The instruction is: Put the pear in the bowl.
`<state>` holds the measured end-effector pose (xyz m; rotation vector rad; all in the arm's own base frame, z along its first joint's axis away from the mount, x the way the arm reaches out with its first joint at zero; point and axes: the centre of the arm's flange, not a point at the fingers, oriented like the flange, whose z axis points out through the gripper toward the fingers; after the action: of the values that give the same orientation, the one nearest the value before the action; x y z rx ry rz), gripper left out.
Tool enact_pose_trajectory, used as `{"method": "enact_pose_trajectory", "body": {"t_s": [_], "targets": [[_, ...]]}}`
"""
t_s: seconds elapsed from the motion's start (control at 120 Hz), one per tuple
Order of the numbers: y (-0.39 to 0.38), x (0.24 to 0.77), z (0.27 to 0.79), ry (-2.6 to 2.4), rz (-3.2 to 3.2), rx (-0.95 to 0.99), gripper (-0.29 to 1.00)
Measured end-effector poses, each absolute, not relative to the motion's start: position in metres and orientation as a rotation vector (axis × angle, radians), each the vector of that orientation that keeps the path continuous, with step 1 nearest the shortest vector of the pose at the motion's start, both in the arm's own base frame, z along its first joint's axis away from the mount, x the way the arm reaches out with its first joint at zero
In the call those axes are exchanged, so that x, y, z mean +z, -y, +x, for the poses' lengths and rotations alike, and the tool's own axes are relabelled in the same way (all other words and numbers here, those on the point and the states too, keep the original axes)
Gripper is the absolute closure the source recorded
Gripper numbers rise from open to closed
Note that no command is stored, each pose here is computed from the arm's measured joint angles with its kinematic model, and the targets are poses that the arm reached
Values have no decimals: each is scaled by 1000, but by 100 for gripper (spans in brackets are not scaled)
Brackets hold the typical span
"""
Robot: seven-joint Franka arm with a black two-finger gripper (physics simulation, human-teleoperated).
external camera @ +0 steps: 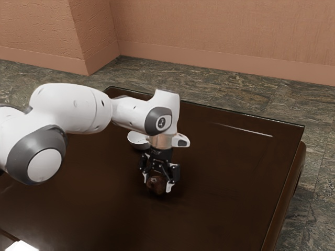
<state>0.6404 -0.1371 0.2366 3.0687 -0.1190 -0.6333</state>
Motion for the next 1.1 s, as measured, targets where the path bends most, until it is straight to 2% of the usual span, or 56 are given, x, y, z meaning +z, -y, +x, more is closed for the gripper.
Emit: {"method": "enact_pose_trajectory", "body": {"t_s": [0.117,0.35,0.558,0.8,0.942,1.1], "targets": [[137,235,640,119,3065,-637,3],[136,239,639,122,3061,-641,24],[125,276,646,112,3074,-616,36],[57,344,679,4,3107,-547,41],[17,382,697,-40,3136,-443,43],[-20,384,712,-53,3163,-321,42]]}}
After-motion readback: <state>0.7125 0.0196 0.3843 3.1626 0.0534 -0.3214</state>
